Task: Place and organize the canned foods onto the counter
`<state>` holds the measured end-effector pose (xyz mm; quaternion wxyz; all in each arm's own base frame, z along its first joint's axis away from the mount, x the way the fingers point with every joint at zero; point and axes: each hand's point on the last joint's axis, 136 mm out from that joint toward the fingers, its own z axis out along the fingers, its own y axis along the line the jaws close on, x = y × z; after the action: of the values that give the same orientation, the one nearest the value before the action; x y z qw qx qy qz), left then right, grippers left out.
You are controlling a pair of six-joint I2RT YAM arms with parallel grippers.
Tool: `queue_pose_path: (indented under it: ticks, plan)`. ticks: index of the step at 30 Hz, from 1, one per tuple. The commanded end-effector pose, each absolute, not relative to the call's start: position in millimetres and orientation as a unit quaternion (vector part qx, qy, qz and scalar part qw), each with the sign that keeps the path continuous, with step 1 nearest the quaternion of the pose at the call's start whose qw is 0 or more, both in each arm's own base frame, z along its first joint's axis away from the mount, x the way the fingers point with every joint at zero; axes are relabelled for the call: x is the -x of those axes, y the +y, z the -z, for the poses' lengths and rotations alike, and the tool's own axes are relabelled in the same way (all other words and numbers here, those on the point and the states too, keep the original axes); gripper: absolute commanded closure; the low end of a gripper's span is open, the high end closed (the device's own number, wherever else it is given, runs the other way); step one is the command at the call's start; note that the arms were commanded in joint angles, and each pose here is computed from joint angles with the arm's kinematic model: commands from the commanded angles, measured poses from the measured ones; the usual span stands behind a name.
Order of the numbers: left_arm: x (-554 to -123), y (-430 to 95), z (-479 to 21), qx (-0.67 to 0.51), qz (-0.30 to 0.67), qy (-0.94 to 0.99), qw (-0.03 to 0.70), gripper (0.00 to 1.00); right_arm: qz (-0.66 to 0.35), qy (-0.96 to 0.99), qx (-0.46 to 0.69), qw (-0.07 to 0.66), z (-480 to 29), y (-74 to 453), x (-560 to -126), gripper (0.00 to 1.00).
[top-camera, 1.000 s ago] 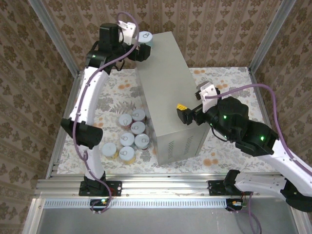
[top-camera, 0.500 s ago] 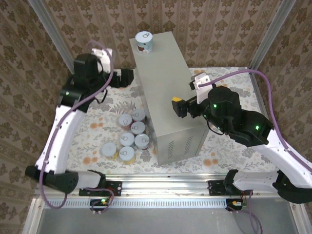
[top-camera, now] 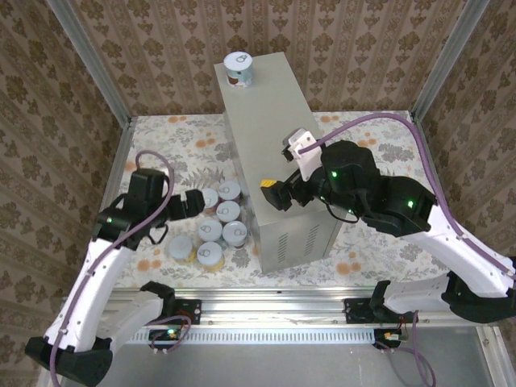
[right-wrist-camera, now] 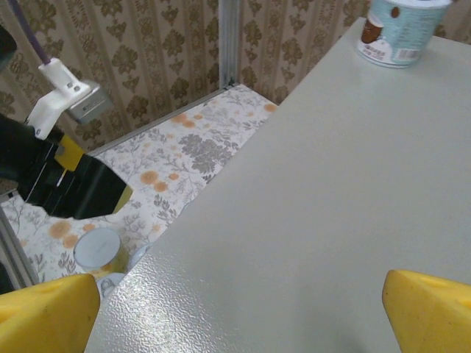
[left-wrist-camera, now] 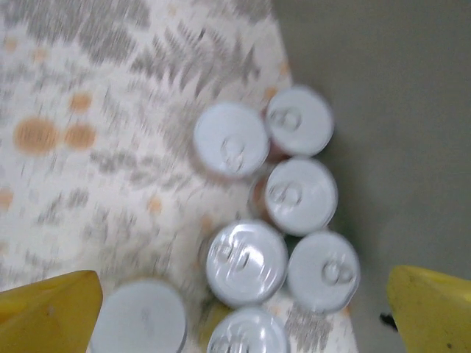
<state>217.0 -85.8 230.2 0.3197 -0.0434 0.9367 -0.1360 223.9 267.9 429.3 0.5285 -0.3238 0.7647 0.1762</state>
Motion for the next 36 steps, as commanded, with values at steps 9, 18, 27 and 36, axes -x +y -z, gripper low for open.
queue_pose_path:
  ticks: [9,18,27,36]
  plan:
    - [-154,-47,-153,0.152,0.035,0.974,0.162,0.0,-0.196,0.742,0.386,0.512,-423,284,-215,0.0]
    - [-158,-66,-119,0.2,0.07,0.971,0.111,0.0,-0.248,0.722,0.462,0.451,-401,308,-192,0.0]
    - [-164,-61,-89,0.235,0.064,0.965,0.098,0.01,-0.274,0.681,0.561,0.384,-386,328,-156,0.0]
    - [-173,-60,-69,0.24,0.071,0.965,0.083,0.05,-0.265,0.678,0.567,0.385,-381,336,-162,0.0]
